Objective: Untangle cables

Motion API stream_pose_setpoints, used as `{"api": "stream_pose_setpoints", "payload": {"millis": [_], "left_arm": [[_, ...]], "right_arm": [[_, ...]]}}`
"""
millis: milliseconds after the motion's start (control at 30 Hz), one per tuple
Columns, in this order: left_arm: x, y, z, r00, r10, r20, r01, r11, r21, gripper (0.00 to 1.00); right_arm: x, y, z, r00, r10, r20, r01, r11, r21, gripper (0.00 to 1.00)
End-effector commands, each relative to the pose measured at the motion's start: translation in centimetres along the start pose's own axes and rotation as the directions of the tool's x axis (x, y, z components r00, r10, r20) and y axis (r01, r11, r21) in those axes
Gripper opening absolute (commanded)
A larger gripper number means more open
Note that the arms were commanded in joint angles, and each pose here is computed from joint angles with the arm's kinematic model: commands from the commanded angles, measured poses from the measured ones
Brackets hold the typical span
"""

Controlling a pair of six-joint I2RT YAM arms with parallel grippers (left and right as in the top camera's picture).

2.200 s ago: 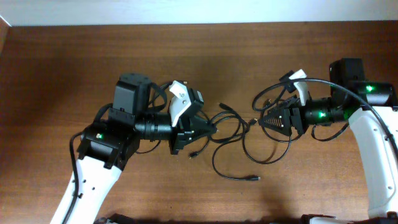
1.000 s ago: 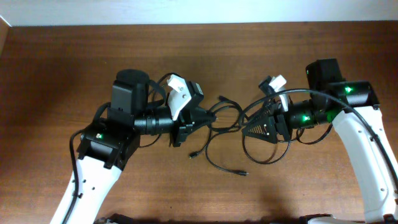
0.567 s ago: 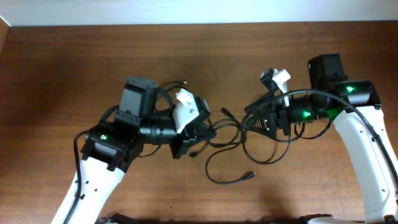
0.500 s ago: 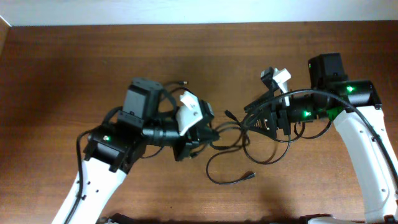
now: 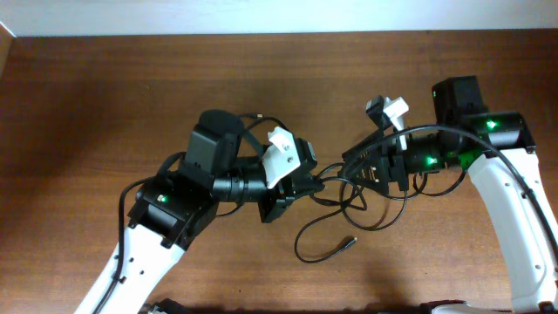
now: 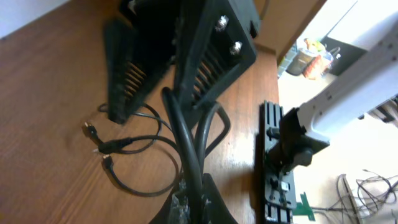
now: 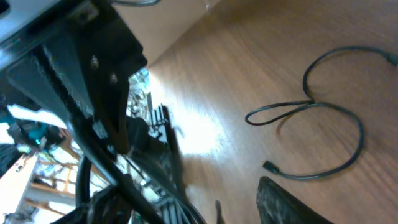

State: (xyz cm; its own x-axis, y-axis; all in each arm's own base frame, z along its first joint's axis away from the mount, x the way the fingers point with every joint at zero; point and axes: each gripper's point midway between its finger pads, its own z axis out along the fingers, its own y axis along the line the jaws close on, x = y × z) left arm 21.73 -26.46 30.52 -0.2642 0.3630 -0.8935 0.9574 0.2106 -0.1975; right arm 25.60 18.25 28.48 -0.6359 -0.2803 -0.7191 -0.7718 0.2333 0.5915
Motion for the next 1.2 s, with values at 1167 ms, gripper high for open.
{"api": "stream_pose_setpoints", "payload": {"millis": [1167], "left_arm": [[-6.1, -5.0, -3.7, 0.971, -0.051, 0.236, -0.04, 0.93, 0.365, 0.0]], "right_arm": [[2.8, -16.5, -12.1, 0.876, 0.412, 0.251, -0.453, 0.52, 0.724, 0.49]]}}
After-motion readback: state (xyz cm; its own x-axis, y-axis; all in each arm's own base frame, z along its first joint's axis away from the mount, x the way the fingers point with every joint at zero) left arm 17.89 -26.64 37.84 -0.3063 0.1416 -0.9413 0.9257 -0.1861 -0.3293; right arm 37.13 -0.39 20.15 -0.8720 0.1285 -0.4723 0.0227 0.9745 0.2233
